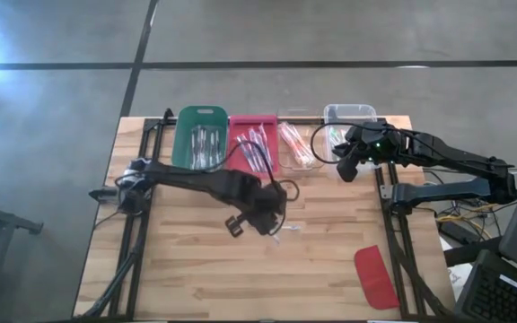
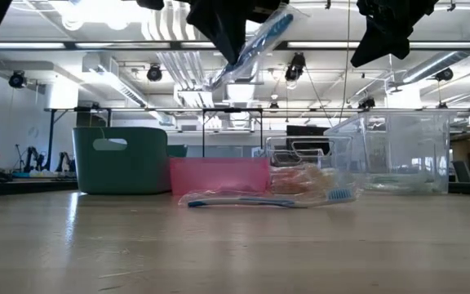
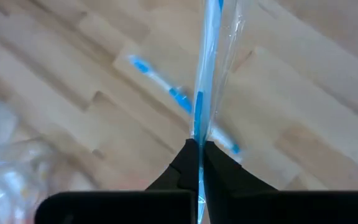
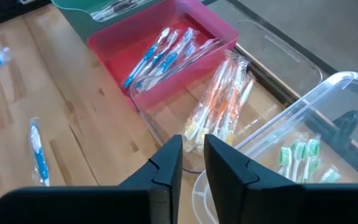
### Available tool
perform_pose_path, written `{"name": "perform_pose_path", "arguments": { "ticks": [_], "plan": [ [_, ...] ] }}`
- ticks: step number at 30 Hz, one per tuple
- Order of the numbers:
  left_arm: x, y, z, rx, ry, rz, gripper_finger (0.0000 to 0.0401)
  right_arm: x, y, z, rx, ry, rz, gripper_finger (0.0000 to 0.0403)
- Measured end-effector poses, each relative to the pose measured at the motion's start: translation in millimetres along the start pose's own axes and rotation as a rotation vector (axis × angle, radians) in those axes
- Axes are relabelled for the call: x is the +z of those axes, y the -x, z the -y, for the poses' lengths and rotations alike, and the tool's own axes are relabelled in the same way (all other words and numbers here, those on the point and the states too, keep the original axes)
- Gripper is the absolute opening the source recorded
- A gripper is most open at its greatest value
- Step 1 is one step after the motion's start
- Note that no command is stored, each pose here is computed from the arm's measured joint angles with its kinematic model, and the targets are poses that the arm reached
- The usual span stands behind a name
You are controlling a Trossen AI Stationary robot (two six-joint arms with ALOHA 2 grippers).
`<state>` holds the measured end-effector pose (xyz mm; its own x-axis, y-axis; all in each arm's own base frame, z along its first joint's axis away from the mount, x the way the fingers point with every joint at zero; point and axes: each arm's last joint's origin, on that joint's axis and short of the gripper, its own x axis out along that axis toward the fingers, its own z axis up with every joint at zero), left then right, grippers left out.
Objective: Pick & Place Toothbrushes
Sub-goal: Put the blue toothbrush into the red bin
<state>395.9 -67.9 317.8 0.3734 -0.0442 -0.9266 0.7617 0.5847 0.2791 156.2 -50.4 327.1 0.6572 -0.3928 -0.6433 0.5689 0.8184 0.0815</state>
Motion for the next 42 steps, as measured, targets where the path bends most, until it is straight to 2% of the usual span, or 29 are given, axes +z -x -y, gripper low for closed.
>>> {"name": "perform_pose_path", "arguments": {
  "ticks": [4, 7, 11, 13, 24, 31, 35, 42],
  "plan": [
    [-15.4, 17.7, -10.8, 0.042, -0.056, 0.012, 0.0005, 0.0, 0.0, -0.1, 0.000, 0.000, 0.000, 0.0075],
    [-26.0, 28.2, -17.2, 0.069, -0.188, 0.006, 0.0005, 0.1, 0.0, 0.0, 0.000, 0.000, 0.001, 0.0083],
    [-37.3, 30.6, -26.1, 0.111, -0.380, -0.068, 0.0005, 0.1, 0.0, -0.1, 0.000, -0.002, 0.001, 0.0090],
    [-44.0, 31.1, -31.7, 0.134, -0.414, -0.114, 0.0005, 0.1, 0.0, 0.0, -0.001, -0.004, 0.001, 0.0094],
    [-109.5, 35.5, -73.9, 0.141, -0.329, -0.146, 0.0005, 0.2, 0.0, 0.0, -0.001, -0.002, 0.002, 0.0102],
    [-163.6, 32.4, -100.5, 0.178, -0.263, -0.114, 0.0005, 0.4, 0.0, 0.0, -0.003, 0.000, 0.005, 0.0084],
    [-195.1, 23.3, -110.0, 0.208, -0.227, -0.133, 0.0005, 0.4, 0.0, 0.0, -0.004, 0.018, 0.005, 0.0068],
    [-240.6, -3.3, -111.9, 0.215, -0.164, -0.139, 0.0005, 1.2, 0.0, 0.0, -0.009, 0.039, 0.015, 0.0049]
  ]
}}
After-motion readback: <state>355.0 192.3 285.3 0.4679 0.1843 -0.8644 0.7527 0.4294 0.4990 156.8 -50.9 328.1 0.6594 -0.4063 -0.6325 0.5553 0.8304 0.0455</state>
